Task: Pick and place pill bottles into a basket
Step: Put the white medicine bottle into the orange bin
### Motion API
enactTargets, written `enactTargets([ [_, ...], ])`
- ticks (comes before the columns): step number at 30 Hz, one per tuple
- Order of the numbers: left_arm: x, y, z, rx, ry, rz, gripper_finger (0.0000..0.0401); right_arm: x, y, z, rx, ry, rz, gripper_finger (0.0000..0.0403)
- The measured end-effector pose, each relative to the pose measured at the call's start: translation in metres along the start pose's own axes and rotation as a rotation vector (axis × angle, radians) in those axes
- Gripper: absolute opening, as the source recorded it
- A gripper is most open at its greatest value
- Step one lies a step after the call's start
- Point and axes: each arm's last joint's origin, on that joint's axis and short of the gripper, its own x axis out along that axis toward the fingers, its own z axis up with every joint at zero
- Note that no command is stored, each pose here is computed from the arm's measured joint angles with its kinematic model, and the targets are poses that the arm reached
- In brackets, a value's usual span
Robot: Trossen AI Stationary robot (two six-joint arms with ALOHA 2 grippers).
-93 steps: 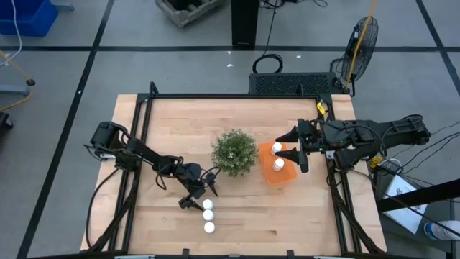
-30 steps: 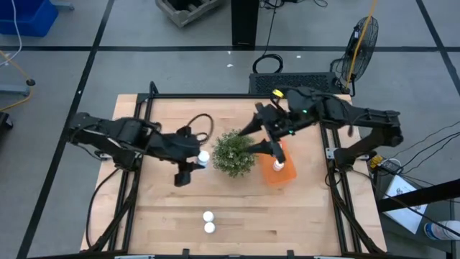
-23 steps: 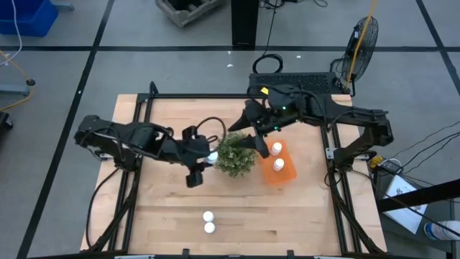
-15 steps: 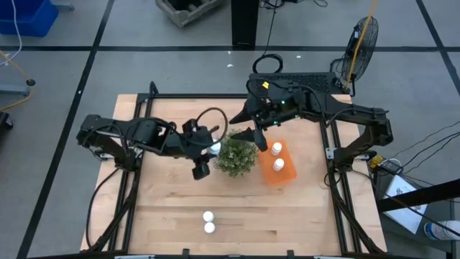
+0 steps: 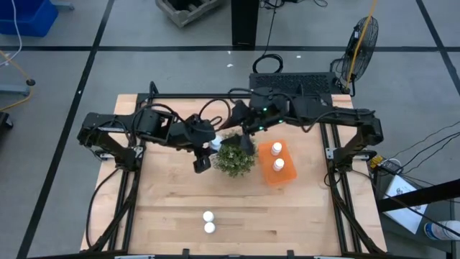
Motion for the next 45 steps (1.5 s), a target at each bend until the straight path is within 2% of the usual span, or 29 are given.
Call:
enactTargets([
  [8, 0.0, -0.002, -0.002, 0.01, 0.016, -0.011, 0.0168, 0.016, -0.001, -0.004, -0.001, 0.013, 0.035, 0.0253],
  [14, 0.0, -0.002, -0.001, 0.0, 0.008, -0.008, 0.0168, 0.018, 0.001, -0.003, -0.009, -0.007, 0.041, 0.0253],
  [21, 0.002, 0.008, 0.002, -0.106, 0.004, 0.01, 0.0168, 0.018, 0.001, -0.002, 0.009, -0.012, 0.04, 0.0253],
  [25, 0.002, 0.013, 0.004, -0.14, 0.016, -0.021, 0.0168, 0.019, 0.003, -0.003, 0.013, -0.006, 0.046, 0.0253],
  [37, 0.002, 0.012, 0.004, -0.106, 0.014, -0.041, 0.0168, 0.019, 0.004, -0.003, 0.017, -0.007, 0.049, 0.0251],
  [41, 0.002, 0.012, 0.004, -0.095, 0.014, -0.043, 0.0168, 0.019, 0.004, -0.003, 0.014, -0.005, 0.049, 0.0217],
  [45, 0.002, 0.012, 0.004, -0.084, 0.018, -0.052, 0.0168, 0.019, 0.004, -0.004, 0.002, -0.001, 0.047, 0.015],
])
